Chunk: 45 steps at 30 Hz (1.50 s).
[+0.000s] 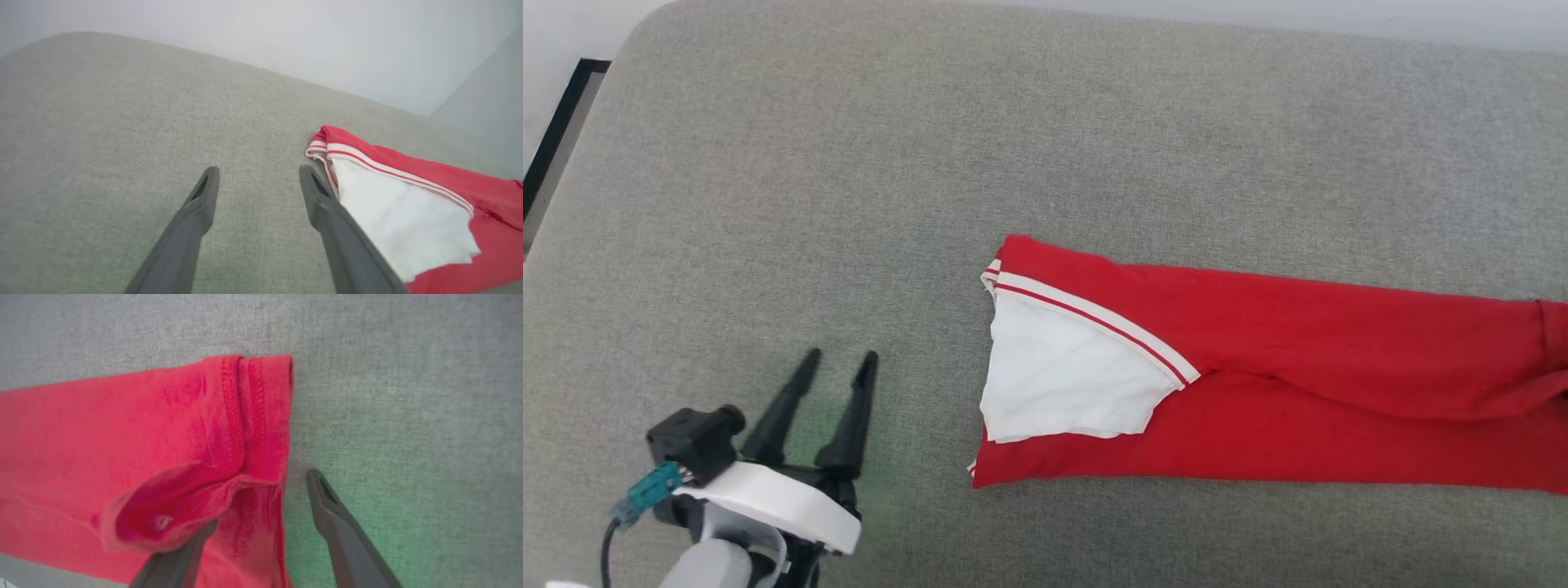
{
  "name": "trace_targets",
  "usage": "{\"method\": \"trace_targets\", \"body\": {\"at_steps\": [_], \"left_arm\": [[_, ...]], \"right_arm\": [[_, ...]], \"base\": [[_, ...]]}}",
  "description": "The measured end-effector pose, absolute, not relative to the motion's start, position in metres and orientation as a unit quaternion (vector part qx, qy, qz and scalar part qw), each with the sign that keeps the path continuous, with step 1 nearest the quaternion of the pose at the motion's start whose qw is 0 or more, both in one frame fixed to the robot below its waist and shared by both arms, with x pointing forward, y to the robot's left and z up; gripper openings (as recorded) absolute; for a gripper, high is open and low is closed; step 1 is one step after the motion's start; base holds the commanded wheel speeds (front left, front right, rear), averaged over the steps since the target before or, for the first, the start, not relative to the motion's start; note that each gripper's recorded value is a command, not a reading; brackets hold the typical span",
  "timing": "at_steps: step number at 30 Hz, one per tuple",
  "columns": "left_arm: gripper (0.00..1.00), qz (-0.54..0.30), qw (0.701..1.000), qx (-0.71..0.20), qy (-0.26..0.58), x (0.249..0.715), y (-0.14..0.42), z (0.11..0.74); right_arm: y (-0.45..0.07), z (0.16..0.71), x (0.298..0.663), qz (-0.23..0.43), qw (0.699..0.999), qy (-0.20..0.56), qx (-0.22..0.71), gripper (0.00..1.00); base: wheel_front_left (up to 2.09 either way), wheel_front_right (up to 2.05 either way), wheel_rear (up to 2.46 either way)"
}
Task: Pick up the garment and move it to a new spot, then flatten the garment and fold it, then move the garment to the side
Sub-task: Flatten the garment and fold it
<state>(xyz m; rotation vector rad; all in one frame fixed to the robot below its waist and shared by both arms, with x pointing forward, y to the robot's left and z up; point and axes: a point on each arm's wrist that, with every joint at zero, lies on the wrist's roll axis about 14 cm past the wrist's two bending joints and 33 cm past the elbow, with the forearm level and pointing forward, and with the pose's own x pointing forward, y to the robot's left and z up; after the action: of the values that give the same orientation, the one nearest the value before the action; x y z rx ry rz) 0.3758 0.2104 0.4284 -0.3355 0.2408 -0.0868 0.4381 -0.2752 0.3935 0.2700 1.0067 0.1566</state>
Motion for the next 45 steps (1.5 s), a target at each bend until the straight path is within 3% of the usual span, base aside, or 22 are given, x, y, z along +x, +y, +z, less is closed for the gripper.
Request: {"method": "trace_targets", "body": {"at_steps": [13, 14, 15, 16, 25, 35, 45], "left_arm": [[1.0, 0.006, 0.999, -0.008, 0.039, 0.391, 0.234, 0.458], [1.0, 0.01, 0.999, -0.006, 0.035, 0.392, 0.234, 0.459], [1.0, 0.008, 0.999, -0.001, 0.035, 0.393, 0.233, 0.459], [1.0, 0.007, 0.999, 0.006, 0.035, 0.393, 0.232, 0.459], [1.0, 0.007, 0.999, 0.014, 0.035, 0.397, 0.231, 0.456], [1.0, -0.042, 0.999, 0.006, 0.018, 0.412, 0.205, 0.462], [1.0, -0.063, 0.998, 0.009, 0.018, 0.426, 0.198, 0.458]], "right_arm": [[-0.263, 0.377, 0.448, 0.072, 0.848, 0.509, 0.129, 1.0], [-0.262, 0.376, 0.448, 0.073, 0.846, 0.512, 0.127, 0.49], [-0.261, 0.375, 0.449, 0.074, 0.846, 0.513, 0.125, 0.22], [-0.26, 0.374, 0.449, 0.074, 0.844, 0.516, 0.124, 0.0], [-0.267, 0.377, 0.455, 0.061, 0.85, 0.506, 0.136, 0.0], [-0.337, 0.408, 0.452, -0.023, 0.878, 0.455, 0.147, 0.0], [-0.415, 0.435, 0.426, -0.128, 0.887, 0.414, 0.157, 0.0]], "base": [[0.0, 0.0, 0.0], [0.0, 0.0, 0.0], [0.0, 0.0, 0.0], [0.0, 0.0, 0.0], [0.0, 0.0, 0.0], [0.0, 0.0, 0.0], [0.0, 0.0, 0.0]]}}
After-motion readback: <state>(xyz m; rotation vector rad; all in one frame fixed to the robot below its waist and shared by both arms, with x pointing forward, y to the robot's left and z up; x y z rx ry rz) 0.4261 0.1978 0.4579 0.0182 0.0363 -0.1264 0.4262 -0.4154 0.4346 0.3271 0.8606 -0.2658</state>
